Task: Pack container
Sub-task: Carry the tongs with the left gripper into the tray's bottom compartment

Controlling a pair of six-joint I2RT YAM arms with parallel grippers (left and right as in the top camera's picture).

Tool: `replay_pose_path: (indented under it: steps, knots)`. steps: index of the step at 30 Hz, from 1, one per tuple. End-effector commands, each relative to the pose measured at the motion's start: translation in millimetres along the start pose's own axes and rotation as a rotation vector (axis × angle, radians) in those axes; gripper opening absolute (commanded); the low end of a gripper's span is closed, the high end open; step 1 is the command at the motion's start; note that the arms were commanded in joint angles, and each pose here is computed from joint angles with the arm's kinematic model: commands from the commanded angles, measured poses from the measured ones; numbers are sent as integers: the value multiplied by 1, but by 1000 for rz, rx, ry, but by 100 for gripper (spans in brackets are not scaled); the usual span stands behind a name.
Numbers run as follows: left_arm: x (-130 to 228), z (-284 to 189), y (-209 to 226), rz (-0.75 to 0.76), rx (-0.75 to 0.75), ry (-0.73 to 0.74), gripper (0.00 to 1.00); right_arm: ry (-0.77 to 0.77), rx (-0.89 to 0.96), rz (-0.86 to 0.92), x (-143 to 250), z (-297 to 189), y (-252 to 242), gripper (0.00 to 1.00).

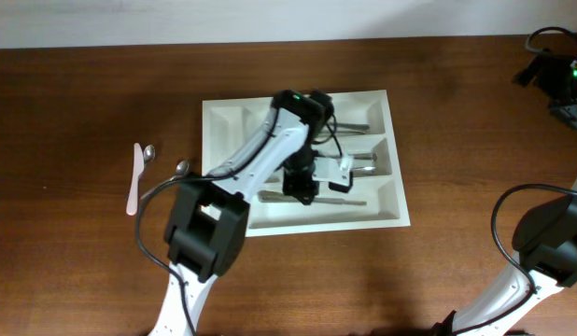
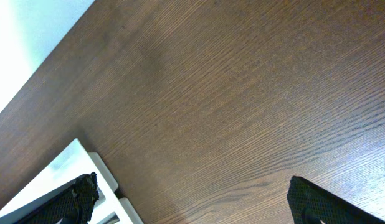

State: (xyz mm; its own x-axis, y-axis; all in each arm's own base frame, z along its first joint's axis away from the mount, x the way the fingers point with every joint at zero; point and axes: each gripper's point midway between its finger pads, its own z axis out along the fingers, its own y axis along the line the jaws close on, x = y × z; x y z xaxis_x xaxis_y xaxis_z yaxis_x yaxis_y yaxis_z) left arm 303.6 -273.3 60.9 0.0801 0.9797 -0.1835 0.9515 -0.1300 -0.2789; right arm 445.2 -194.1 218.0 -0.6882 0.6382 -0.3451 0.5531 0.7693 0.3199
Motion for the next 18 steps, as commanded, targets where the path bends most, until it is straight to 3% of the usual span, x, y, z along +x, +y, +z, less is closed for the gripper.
replay_pose_path:
  steps: [1, 4, 6, 7, 8, 11, 12, 15, 18]
  knots:
    - [-7, 5, -2, -11, -5, 14, 11, 2, -2, 13, 1, 0, -2, 99]
    - [1, -4, 6, -62, -69, 77, 31, 2, -2, 13, 0, 0, -2, 99]
    - [8, -17, 11, -118, -113, 117, 39, 2, -2, 13, 0, 0, -2, 99]
    - [11, -25, 11, -147, -124, 120, 47, 2, -2, 13, 1, 0, -2, 99]
    - [12, -44, 10, -208, -147, 100, 63, 2, -2, 13, 0, 0, -2, 99]
    - [15, -77, 15, -341, -221, 37, 94, 2, -2, 13, 0, 0, -2, 99]
    - [16, -88, 16, -368, -246, 14, 100, 2, -2, 13, 0, 0, -2, 99]
    - [27, -120, 17, -431, -327, -30, 100, 2, -2, 13, 0, 0, -2, 99]
    - [74, -164, 30, -662, -558, 57, 100, 2, -2, 13, 0, 0, -2, 99]
